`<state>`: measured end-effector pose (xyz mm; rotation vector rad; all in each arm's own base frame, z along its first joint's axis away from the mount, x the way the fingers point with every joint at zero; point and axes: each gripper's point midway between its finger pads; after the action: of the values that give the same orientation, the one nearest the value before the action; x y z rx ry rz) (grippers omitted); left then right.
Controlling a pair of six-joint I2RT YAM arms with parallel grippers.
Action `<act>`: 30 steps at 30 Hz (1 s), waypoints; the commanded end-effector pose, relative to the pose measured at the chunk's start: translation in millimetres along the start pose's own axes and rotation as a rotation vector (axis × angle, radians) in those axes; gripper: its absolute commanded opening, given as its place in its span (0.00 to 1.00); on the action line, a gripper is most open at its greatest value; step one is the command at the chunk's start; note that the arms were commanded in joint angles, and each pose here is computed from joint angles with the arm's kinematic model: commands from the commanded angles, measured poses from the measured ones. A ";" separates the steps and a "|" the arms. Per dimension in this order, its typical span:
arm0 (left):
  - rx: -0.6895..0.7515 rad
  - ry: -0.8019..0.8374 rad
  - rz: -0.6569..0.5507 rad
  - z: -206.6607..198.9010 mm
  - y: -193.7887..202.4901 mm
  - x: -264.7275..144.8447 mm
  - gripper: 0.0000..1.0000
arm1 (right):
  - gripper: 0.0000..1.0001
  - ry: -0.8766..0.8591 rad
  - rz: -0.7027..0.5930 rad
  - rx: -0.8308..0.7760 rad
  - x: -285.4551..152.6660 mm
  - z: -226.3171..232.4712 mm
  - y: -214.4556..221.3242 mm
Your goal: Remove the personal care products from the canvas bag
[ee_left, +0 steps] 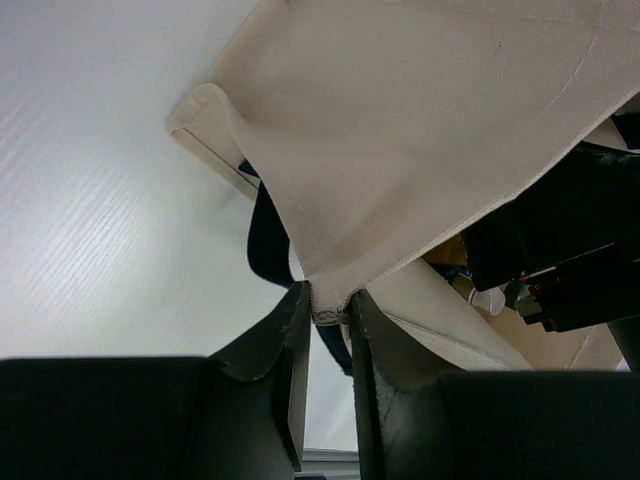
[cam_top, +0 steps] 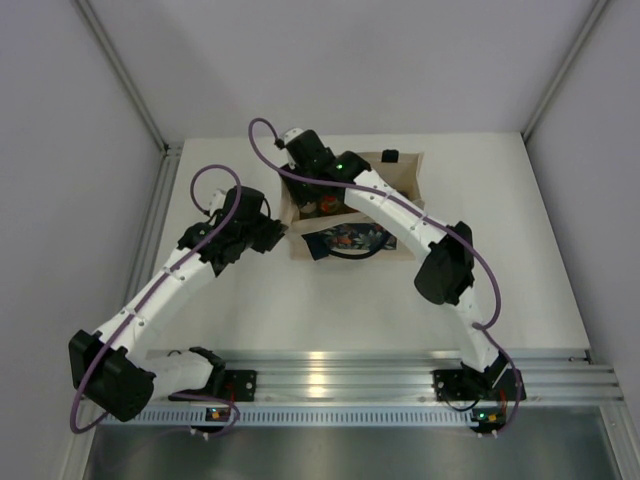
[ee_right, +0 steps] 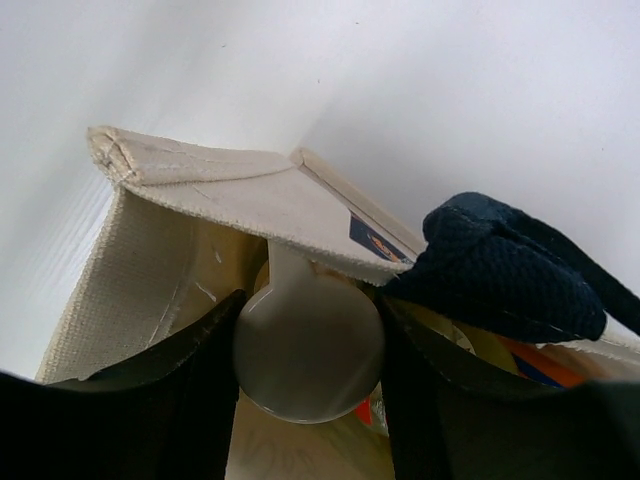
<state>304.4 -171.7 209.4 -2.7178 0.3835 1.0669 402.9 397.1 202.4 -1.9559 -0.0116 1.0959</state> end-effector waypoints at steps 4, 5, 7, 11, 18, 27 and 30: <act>0.044 -0.100 -0.064 28.6 -15.4 5.1 0.00 | 0.00 0.003 -0.165 0.026 -39.0 -4.4 -53.1; 0.044 -0.098 -0.064 28.0 -15.4 4.9 0.00 | 0.00 0.010 -0.181 0.031 -44.6 -6.4 -58.2; 0.046 -0.092 -0.065 25.8 -15.8 4.2 0.00 | 0.00 0.021 -0.212 0.038 -56.5 -10.5 -67.5; 0.049 -0.086 -0.067 22.9 -16.1 3.1 0.00 | 0.00 0.045 -0.272 0.060 -79.4 -20.2 -84.3; 0.050 -0.085 -0.066 22.1 -16.1 3.3 0.00 | 0.00 0.059 -0.359 0.094 -120.4 -31.1 -104.9; 0.056 -0.084 -0.065 19.7 -15.7 3.6 0.00 | 0.00 0.056 -0.428 0.084 -170.0 -34.2 -114.1; 0.060 -0.080 -0.066 18.1 -15.6 3.7 0.00 | 0.00 0.059 -0.437 0.071 -184.6 -34.4 -113.7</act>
<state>302.4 -170.0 208.2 -2.6871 0.3909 1.0643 384.1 381.4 280.3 -1.9176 -0.0881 1.0017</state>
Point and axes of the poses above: each gripper's point midway between its finger pads, its own x axis out along the fingers, its own z axis along the line the jaws close on, y = z × x, and after that the axes turned 13 degrees about -x, right-handed
